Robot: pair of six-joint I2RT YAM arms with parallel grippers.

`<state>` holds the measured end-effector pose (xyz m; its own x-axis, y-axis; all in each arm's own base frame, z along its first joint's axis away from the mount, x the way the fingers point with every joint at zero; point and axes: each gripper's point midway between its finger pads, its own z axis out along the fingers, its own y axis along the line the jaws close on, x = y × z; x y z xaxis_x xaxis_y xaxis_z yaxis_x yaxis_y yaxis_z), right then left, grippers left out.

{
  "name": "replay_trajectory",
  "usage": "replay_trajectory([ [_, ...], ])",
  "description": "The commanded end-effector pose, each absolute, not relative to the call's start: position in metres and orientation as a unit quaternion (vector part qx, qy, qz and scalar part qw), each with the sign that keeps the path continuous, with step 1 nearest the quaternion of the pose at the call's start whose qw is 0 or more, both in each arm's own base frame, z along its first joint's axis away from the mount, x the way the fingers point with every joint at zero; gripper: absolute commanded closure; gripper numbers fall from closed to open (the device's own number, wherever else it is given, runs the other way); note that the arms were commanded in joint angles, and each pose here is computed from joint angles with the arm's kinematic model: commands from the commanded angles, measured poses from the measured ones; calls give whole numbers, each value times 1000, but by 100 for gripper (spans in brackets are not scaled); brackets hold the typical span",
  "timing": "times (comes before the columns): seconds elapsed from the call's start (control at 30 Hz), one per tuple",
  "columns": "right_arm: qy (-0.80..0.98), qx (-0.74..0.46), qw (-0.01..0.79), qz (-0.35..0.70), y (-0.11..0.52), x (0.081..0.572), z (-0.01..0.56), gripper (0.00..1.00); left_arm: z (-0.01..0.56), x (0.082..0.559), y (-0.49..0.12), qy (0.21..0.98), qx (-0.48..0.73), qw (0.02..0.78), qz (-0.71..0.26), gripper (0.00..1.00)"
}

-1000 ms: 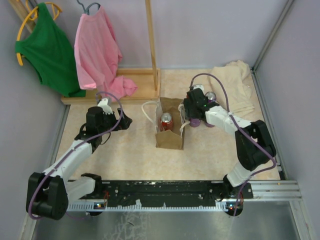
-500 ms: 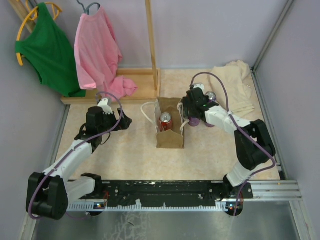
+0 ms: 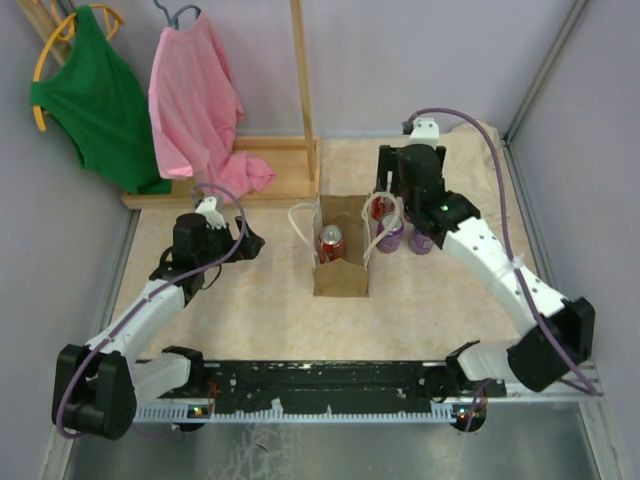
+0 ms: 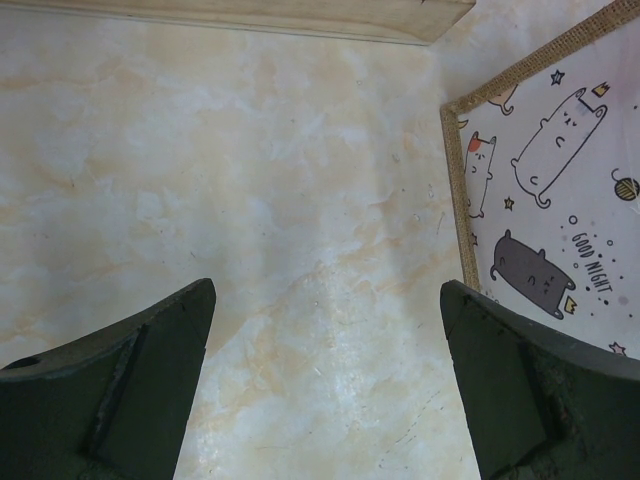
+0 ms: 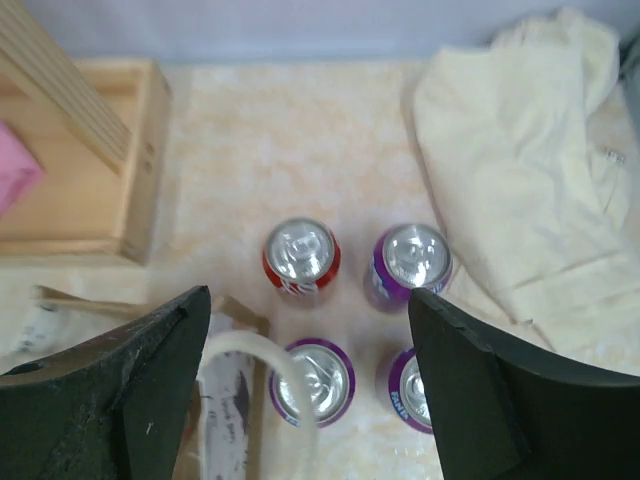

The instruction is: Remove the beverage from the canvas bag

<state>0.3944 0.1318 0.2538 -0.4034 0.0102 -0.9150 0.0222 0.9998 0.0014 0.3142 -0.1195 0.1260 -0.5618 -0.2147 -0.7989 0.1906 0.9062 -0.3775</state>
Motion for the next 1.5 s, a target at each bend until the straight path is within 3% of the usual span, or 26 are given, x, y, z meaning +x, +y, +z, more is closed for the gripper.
replay_trajectory([
  [0.0, 764, 16, 645, 27, 139, 372, 356, 20, 136, 318, -122, 849, -2, 481, -219, 0],
  [0.2, 771, -64, 630, 57, 189, 348, 362, 20, 135, 318, -123, 849, -2, 480, -222, 0],
  [0.53, 828, -162, 527, 104, 260, 332, 273, 20, 136, 315, -121, 849, -3, 481, -219, 0],
  [1.07, 870, -234, 419, 110, 296, 325, 178, 10, 138, 318, -123, 848, -1, 483, -220, 0],
  [1.17, 874, -242, 406, 111, 298, 323, 167, 1, 138, 319, -124, 848, -1, 482, -221, 0],
  [1.47, 893, -248, 368, 72, 293, 324, 125, 1, 137, 320, -126, 848, 1, 480, -224, 0],
])
